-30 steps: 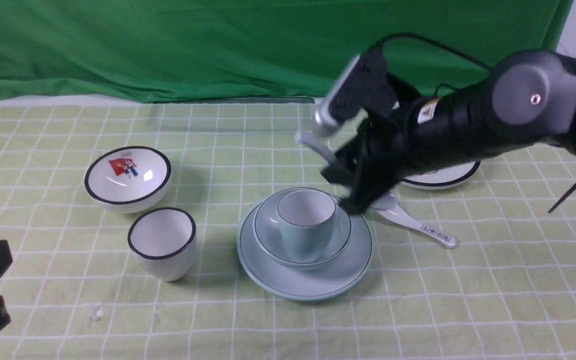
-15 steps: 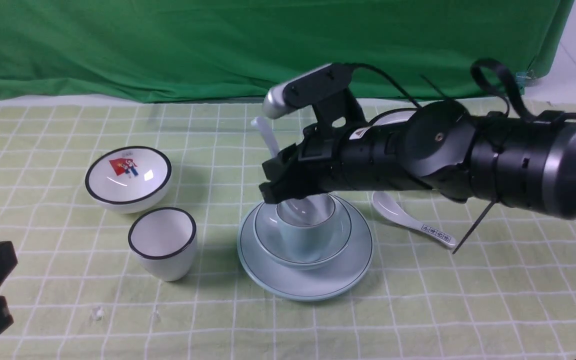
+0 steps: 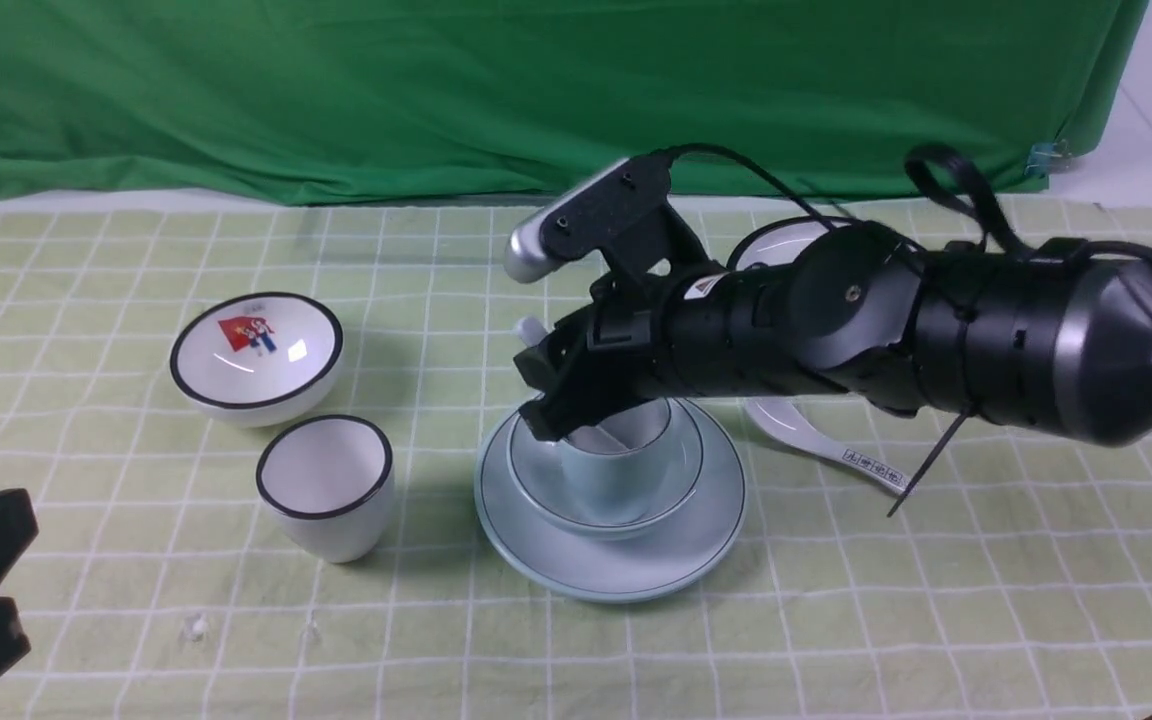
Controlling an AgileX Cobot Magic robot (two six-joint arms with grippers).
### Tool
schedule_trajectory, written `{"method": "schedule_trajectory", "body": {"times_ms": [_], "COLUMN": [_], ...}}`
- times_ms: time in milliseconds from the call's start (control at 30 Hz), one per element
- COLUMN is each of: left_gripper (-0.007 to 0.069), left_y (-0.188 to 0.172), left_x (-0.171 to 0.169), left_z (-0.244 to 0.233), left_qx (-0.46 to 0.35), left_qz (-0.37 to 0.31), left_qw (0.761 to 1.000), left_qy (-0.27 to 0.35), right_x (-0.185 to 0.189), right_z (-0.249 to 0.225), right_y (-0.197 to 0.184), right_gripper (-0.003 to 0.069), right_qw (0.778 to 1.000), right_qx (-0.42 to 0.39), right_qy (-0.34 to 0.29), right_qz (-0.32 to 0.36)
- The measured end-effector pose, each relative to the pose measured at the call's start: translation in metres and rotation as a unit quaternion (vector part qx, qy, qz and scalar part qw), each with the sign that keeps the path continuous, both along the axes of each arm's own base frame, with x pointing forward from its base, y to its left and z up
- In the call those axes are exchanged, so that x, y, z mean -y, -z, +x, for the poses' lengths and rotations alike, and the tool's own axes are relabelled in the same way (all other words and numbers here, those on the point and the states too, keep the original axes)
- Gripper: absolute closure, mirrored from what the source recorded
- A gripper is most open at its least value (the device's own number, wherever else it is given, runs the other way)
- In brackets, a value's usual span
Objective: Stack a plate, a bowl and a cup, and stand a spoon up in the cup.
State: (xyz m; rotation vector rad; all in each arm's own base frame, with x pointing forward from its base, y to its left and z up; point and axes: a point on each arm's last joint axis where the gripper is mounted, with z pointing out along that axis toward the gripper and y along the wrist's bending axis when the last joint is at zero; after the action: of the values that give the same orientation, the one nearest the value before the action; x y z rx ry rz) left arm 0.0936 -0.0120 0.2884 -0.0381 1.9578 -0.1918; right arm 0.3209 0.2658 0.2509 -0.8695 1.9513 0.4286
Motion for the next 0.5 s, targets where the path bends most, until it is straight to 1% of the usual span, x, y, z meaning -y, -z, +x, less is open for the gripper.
{"method": "schedule_trajectory", "body": {"times_ms": [33,100,133,167,200,233,267,300,367,500], "left_gripper": [0.0437,0.0437,0.0437,0.0437,0.0437,0.0437,0.0437,0.0437,0.0437,0.0437], "left_y": [0.0,0.0,0.0,0.0,0.0,0.0,0.0,0.0,0.0,0.0], "left_x": [0.0,0.0,0.0,0.0,0.0,0.0,0.0,0.0,0.0,0.0], "left_z": [0.0,0.0,0.0,0.0,0.0,0.0,0.0,0.0,0.0,0.0], "left_qx": [0.0,0.0,0.0,0.0,0.0,0.0,0.0,0.0,0.0,0.001], "left_qz": [0.0,0.0,0.0,0.0,0.0,0.0,0.001,0.002,0.002,0.002], "left_qw": [1.0,1.0,1.0,1.0,1.0,1.0,1.0,1.0,1.0,1.0], "left_qy": [0.0,0.0,0.0,0.0,0.0,0.0,0.0,0.0,0.001,0.001], "right_x": [0.0,0.005,0.006,0.006,0.01,0.012,0.013,0.013,0.014,0.011], "right_z": [-0.001,-0.012,-0.017,-0.018,-0.025,-0.029,-0.029,-0.029,-0.027,-0.022], "right_y": [-0.002,-0.02,-0.024,-0.024,-0.028,-0.025,-0.023,-0.022,-0.011,0.005], "right_gripper": [0.0326,0.0381,0.0409,0.0417,0.0488,0.0553,0.0594,0.0601,0.0643,0.0648], "right_qw": [1.0,0.998,0.996,0.996,0.992,0.988,0.986,0.985,0.981,0.978], "right_qx": [0.002,0.027,0.028,0.028,0.017,0.005,0.0,-0.001,-0.01,-0.028], "right_qy": [-0.002,-0.053,-0.069,-0.073,-0.102,-0.117,-0.122,-0.123,-0.128,-0.125], "right_qz": [-0.001,-0.034,-0.046,-0.049,-0.077,-0.104,-0.117,-0.121,-0.149,-0.163]}}
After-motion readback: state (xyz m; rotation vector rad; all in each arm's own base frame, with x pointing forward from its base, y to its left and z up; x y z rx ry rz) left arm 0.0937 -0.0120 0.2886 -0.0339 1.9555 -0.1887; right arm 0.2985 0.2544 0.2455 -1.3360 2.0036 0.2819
